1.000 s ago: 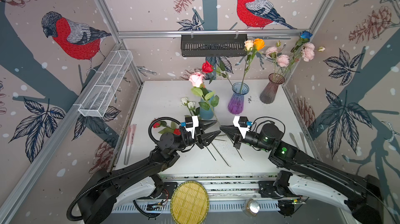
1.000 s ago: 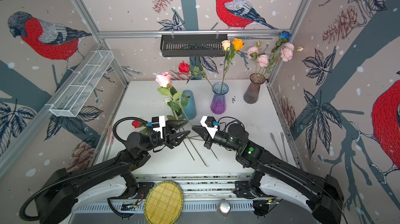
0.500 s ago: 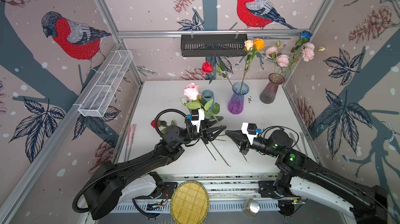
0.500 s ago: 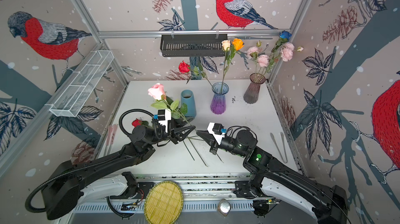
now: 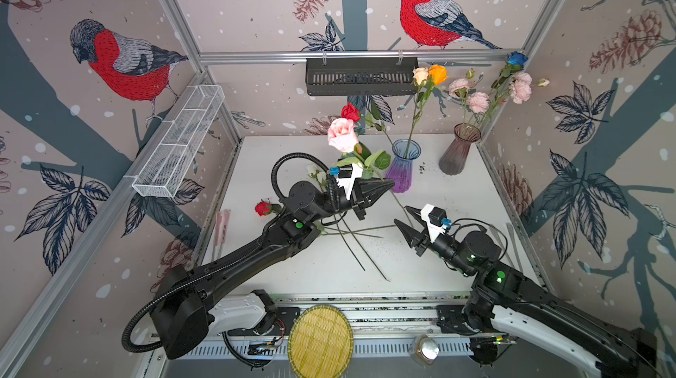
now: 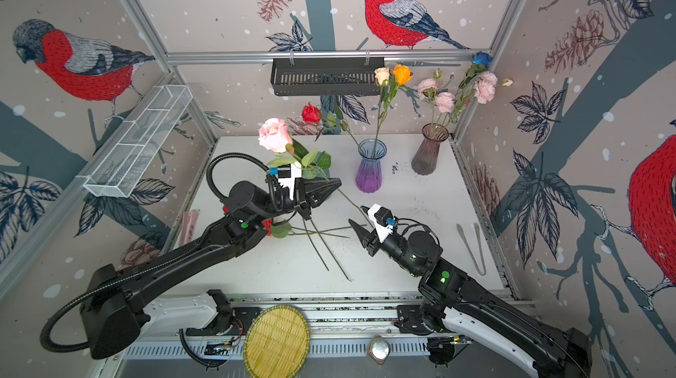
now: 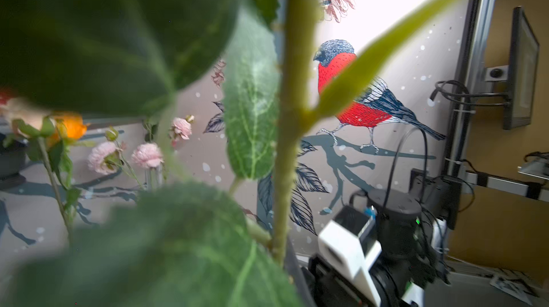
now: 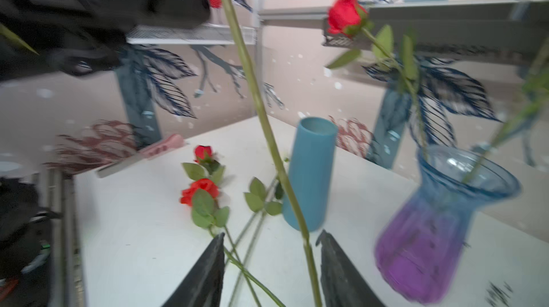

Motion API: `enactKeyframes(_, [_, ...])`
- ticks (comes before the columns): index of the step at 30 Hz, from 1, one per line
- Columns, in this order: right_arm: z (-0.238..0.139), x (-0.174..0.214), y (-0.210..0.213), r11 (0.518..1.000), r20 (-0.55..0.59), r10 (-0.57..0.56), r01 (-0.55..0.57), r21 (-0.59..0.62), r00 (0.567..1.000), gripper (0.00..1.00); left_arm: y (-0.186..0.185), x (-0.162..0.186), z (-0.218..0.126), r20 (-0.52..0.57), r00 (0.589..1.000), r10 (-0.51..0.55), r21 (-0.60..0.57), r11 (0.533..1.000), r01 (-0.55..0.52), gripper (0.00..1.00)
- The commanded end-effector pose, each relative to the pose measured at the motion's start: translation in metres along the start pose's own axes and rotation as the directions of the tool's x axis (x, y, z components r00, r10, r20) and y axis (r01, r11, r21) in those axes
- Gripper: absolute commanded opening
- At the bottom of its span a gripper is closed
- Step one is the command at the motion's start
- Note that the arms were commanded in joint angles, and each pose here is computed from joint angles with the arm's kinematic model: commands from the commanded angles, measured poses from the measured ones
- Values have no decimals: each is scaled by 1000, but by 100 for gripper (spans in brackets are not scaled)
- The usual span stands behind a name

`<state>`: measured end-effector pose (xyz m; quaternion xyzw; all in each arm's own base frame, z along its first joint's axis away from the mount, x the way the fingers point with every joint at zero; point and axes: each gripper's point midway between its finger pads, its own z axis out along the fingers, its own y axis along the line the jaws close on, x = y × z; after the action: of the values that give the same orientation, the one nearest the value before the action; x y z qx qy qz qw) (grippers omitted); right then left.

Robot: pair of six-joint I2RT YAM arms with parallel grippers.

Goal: Arrange the flowers into the vase
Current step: 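Carry the pink rose with the left gripper over the blue-purple vase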

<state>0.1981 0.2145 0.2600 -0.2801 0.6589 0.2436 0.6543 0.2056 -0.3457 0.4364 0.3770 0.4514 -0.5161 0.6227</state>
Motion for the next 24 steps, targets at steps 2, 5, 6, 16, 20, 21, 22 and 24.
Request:
enactKeyframes(2, [-11,47,-50,954,-72,37,-14,300,997,53,29,-8,26,-94,985,142,-81,985,-150,0])
enactKeyframes(5, [-12,69,-40,969,-71,57,-38,243,996,53,45,-25,51,-106,968,226,-97,967,-236,0])
enactKeyframes(6, [-12,76,-34,977,-66,53,-38,208,996,53,52,-28,60,-115,962,249,-104,960,-261,0])
enactKeyframes(16, [-8,92,20,996,-45,4,-8,-88,999,45,121,-17,125,-221,891,396,-188,879,-437,0])
enactKeyframes(20, [-8,92,22,995,-52,5,-10,-96,999,43,137,-13,135,-234,878,418,-221,856,-467,0])
enactKeyframes(21, [-8,92,20,996,-51,6,-10,-90,999,43,138,-14,137,-233,876,421,-222,854,-470,0])
enactKeyframes(22, [-8,93,20,996,-53,4,-9,-88,999,43,139,-15,140,-233,874,426,-221,852,-474,0])
enactKeyframes(24, [-8,92,19,997,-52,4,-8,-83,999,43,143,-16,143,-241,869,432,-225,846,-483,0])
